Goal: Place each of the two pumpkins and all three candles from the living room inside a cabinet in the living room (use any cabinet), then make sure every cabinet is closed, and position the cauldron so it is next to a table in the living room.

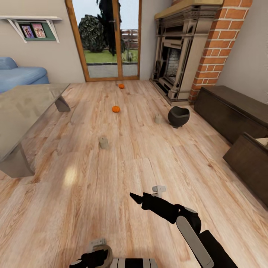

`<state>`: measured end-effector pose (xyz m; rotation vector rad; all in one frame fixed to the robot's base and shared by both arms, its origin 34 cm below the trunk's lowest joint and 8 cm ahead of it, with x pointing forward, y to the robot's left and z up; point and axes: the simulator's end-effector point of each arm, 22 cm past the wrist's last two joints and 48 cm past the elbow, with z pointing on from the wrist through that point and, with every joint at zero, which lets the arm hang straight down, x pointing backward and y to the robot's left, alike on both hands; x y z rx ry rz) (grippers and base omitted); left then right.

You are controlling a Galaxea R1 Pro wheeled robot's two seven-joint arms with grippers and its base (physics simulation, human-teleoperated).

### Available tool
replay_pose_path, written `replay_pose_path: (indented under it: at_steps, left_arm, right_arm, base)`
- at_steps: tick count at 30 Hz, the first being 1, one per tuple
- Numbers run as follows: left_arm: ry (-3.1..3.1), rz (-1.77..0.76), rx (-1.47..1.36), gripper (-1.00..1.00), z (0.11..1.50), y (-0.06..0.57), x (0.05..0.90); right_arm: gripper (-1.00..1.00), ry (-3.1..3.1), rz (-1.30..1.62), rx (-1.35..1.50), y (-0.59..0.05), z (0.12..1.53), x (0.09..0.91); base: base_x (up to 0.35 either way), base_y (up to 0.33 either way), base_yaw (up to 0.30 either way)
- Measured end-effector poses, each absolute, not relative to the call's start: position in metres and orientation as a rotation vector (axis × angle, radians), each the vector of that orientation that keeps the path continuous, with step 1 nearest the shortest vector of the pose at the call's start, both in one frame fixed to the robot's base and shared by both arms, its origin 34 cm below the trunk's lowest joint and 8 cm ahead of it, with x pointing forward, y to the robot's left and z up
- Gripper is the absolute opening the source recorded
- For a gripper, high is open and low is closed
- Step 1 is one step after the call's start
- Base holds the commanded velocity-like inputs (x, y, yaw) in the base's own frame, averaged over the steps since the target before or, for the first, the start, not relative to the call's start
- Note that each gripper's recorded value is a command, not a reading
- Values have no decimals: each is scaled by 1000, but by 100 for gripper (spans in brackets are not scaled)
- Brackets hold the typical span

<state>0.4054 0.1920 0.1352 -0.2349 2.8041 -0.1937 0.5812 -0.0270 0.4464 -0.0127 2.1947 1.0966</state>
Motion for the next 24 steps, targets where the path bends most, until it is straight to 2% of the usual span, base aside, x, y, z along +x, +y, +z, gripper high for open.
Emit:
replay_pose_path:
  at_steps: [9,18,24]
  left_arm:
    - [2744,-147,-222,-100,153,221,434]
    - [2642,-133,-160,-100,261,284,545]
    - [2680,-148,-238,-100,300,313,552]
  right_arm:
    - [100,2171,1086,-27,-27,462,582]
    - [100,2165,1058,-23,-33,466,583]
    - [100,2145,1048,-31,-34,477,585]
  base:
    - [0,0,0]
    - [0,0,0]
    - [0,0,0]
